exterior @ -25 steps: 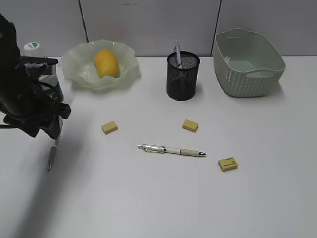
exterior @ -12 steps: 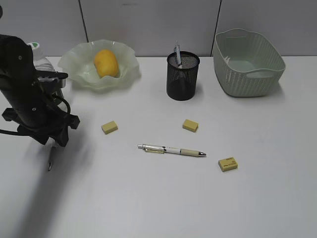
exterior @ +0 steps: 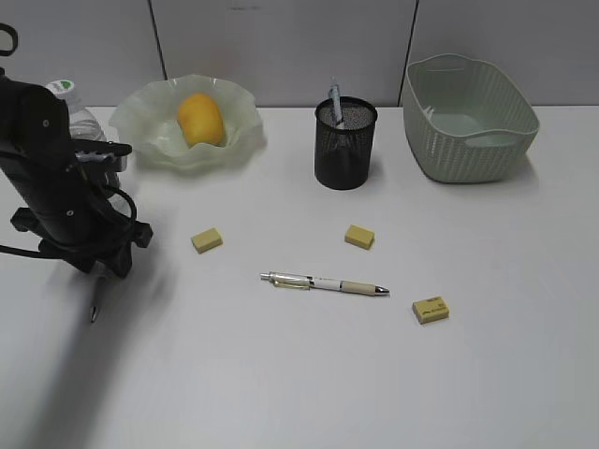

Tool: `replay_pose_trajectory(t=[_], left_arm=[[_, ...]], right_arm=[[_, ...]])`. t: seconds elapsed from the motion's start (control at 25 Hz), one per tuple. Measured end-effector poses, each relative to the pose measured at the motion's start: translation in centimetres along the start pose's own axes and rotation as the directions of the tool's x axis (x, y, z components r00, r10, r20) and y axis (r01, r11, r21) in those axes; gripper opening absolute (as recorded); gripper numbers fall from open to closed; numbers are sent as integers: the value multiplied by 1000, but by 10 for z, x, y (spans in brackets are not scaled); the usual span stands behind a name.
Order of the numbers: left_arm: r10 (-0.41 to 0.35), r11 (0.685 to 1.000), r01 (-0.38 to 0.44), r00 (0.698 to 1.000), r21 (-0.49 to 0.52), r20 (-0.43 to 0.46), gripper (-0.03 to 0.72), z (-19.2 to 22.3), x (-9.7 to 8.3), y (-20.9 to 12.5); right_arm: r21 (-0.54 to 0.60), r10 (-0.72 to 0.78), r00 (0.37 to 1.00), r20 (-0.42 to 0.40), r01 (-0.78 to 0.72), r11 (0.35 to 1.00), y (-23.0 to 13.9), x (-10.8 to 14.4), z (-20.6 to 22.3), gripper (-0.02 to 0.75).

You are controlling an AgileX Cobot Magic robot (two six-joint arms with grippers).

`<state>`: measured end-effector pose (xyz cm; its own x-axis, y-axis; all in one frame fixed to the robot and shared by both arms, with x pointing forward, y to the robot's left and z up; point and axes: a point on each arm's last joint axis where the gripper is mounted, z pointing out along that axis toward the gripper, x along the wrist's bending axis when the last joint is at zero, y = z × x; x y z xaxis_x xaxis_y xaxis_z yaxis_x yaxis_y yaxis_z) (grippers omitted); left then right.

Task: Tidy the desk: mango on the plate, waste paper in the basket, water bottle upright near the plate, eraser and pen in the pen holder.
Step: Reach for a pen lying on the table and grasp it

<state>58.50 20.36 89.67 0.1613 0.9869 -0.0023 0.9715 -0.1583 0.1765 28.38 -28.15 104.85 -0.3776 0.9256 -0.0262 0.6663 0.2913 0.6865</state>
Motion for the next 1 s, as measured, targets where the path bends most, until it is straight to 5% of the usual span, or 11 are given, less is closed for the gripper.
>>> replay_pose_trajectory(t=[0.24,0.8,1.0], left_arm=[[-52,999,52,999,-7,-3,385,0,16,2],[-66,998,66,998,-14,6,382,5,16,5],[-56,998,56,998,4,-4,272,6,17,5]], right_arm=[[0,0,1000,0,0,1000,0,0,0,495],[-1,0,1000,0,0,1000,0,0,0,495],[-1,0,1000,0,0,1000,0,0,0,495]])
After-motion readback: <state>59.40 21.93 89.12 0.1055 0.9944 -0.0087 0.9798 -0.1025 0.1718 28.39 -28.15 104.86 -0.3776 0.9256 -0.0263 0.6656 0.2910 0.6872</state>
